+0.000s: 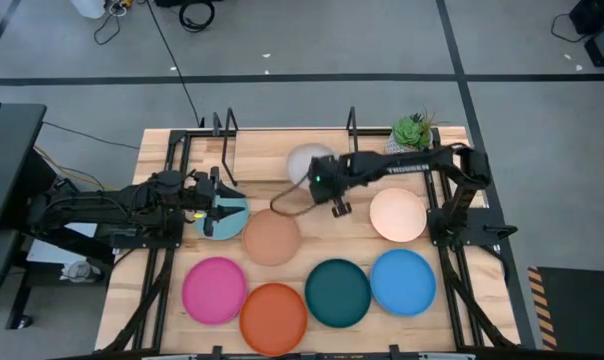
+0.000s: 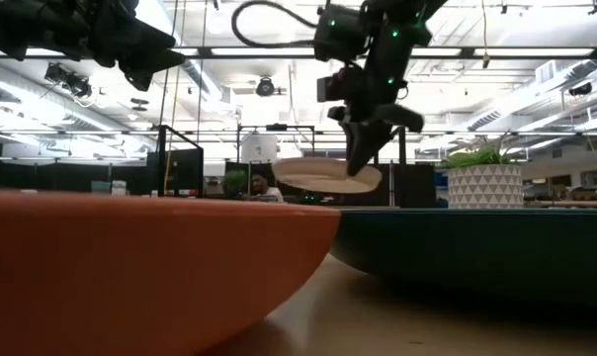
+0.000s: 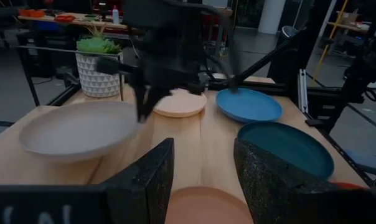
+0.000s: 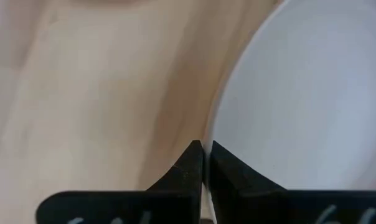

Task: Place and stack plates onto a shelf
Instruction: Put the gray plate on the shelf, then stack the light orange plate on top of the gray plate on the shelf

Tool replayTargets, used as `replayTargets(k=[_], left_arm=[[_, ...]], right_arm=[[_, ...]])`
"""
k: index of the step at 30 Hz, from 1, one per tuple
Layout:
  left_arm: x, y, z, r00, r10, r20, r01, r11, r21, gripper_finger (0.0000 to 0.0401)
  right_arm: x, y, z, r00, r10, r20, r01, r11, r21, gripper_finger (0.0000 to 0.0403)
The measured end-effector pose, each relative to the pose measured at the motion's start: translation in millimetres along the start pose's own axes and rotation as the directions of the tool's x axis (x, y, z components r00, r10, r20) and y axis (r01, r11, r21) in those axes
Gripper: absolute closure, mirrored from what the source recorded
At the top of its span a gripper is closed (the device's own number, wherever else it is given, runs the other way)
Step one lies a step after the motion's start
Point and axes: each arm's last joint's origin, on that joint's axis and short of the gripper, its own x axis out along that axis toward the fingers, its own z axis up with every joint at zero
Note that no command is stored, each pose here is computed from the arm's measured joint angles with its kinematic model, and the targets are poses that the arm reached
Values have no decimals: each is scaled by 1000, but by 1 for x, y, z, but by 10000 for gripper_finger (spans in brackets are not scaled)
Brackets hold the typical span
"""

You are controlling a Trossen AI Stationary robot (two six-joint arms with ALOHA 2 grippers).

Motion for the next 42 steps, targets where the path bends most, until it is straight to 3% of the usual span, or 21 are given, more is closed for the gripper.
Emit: replayTargets(k=[9,17,25,28,33,42], left_arm=[[2,1,-1,1000,18,-10,-18,1000,0,228],[7,2,-5,999,30,-45,-30,1000,-2,228],[6,2,-3,999,29,-33,-29,1000,0,228],[6,2,-4,999,30,-38,-29,1000,5,228],[6,2,-4,999,35,-37,-35,999,1,228],[4,3,5,995,87,-41,-89,995,-53,228]], right_arm=[[32,-39,-26,994,-45,-96,55,993,102,381],[40,-36,-25,993,-33,-110,43,995,92,347],[15,-27,-13,993,-105,-62,110,991,78,292],[6,-13,-3,997,-79,-11,80,996,44,271],[8,27,27,985,83,151,-65,991,-115,255],[36,98,64,945,227,235,-117,907,-406,258]])
